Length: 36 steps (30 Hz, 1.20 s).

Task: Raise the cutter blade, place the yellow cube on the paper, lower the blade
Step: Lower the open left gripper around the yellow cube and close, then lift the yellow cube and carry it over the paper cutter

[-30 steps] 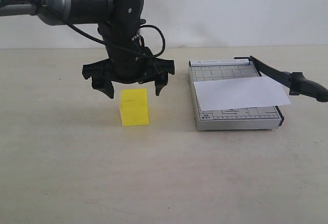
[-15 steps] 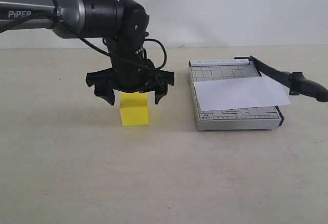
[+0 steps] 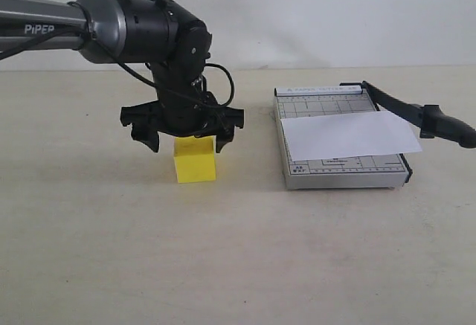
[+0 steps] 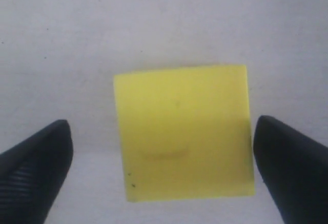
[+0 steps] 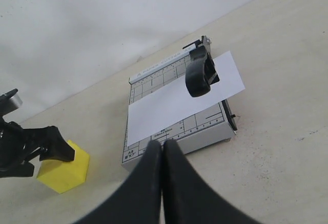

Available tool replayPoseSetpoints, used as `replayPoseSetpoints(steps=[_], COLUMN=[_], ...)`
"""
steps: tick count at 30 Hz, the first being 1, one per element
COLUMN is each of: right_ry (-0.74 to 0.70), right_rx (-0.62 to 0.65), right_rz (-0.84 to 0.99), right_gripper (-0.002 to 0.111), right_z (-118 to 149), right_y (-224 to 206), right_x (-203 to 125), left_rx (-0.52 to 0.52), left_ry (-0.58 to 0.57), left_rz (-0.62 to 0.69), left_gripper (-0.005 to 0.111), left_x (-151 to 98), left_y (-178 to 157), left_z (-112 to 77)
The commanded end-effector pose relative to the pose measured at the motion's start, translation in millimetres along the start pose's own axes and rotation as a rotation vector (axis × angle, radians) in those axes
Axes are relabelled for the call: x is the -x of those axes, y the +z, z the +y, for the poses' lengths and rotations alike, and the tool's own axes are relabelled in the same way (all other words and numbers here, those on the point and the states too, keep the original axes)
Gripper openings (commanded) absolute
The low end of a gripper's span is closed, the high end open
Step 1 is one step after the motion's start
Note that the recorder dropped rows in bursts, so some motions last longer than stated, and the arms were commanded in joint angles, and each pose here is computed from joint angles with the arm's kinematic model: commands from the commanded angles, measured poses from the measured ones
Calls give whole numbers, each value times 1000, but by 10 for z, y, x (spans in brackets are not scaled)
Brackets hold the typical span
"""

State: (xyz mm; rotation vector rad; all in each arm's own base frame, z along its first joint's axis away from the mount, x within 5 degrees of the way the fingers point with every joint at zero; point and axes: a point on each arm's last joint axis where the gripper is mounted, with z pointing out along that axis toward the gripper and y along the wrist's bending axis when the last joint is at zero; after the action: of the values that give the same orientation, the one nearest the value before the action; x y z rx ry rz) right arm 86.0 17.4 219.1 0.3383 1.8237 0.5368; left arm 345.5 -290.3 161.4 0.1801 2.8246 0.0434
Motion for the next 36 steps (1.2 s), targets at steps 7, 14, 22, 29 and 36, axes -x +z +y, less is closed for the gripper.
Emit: replayPoseSetpoints(steps=[7, 14, 22, 29, 36], right_ry=[-6, -6, -6, -6, -6], right_rx=[-2, -2, -2, -2, -6], right_rz=[-9, -9, -9, -9, -22], right_gripper=[0, 0, 0, 0, 0], right_z=[-4, -4, -4, -4, -8], right_y=[-3, -3, -3, -3, -3], right_x=[3, 3, 3, 3, 15], left_rx=[11, 13, 33, -118, -387], left_ry=[30, 35, 29, 145, 258], left_rz=[-27, -45, -26, -146, -362], left_gripper=[90, 89, 35, 4, 4], left_x=[11, 45, 47, 258, 484], left_y=[154, 201, 194, -218, -763], left_z=[-8, 18, 52, -153, -630])
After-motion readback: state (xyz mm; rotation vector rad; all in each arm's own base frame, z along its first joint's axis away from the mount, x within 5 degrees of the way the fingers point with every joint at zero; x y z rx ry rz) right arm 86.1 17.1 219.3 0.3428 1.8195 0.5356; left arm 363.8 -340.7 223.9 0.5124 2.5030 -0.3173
